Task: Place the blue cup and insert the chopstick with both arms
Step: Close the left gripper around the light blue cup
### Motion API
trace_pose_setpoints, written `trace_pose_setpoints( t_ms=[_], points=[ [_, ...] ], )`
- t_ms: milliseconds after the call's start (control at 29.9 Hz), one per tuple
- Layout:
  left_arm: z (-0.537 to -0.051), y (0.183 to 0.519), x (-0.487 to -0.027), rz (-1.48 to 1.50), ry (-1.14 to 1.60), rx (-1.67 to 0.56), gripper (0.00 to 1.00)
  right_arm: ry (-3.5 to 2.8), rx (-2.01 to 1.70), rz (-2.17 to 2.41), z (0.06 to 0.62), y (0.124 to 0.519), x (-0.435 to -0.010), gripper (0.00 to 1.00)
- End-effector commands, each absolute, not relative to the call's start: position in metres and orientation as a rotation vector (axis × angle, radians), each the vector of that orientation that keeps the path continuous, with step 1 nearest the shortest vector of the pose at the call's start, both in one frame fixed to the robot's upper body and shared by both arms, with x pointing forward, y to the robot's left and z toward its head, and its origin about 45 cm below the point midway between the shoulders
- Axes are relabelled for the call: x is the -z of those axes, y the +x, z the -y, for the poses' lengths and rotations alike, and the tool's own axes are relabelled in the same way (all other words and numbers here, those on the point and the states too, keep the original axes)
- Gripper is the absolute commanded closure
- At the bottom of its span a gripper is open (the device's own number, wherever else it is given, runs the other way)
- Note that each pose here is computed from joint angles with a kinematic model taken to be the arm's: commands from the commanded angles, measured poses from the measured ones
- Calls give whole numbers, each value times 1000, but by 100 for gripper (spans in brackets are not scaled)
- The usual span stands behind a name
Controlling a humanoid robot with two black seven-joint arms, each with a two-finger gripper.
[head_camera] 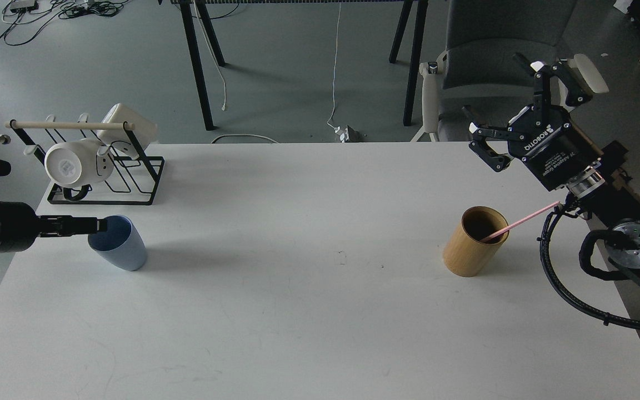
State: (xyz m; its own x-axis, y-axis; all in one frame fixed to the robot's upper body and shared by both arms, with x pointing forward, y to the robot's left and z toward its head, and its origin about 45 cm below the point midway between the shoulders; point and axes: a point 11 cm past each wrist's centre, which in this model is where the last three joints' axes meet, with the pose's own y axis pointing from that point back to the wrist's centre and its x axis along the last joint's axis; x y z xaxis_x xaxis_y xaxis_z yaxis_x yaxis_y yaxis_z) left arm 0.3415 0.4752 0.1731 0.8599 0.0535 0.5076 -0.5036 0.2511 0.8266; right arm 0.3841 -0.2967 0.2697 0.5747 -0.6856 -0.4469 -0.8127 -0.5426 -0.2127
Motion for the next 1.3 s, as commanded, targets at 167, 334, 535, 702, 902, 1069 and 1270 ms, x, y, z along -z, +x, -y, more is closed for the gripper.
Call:
trace_pose_setpoints(
  t_ms=[167,334,535,702,902,1069,1270],
  points=[
    [-464,349,-162,433,1252,-402,20,-2413,-443,-1219,299,383,-268,3],
    [-466,348,-160,434,1261,-399,28,-2413,-448,-1227,301,382,-266,3],
    [-467,351,-163,472,1260,-420,36,-2412,-458,-1233,302,380,-262,3],
    [-468,345,-156,462,1262,-415,50,-2411,-465,-1238,302,379,-260,3],
    [-471,340,-153,451,1269,-410,70,-2410,-472,-1244,304,377,-257,3],
    [-472,340,-153,450,1268,-413,77,-2409,-470,-1252,305,378,-256,3],
    [-470,340,-154,453,1264,-412,83,-2406,-481,-1260,306,376,-253,3]
  ],
)
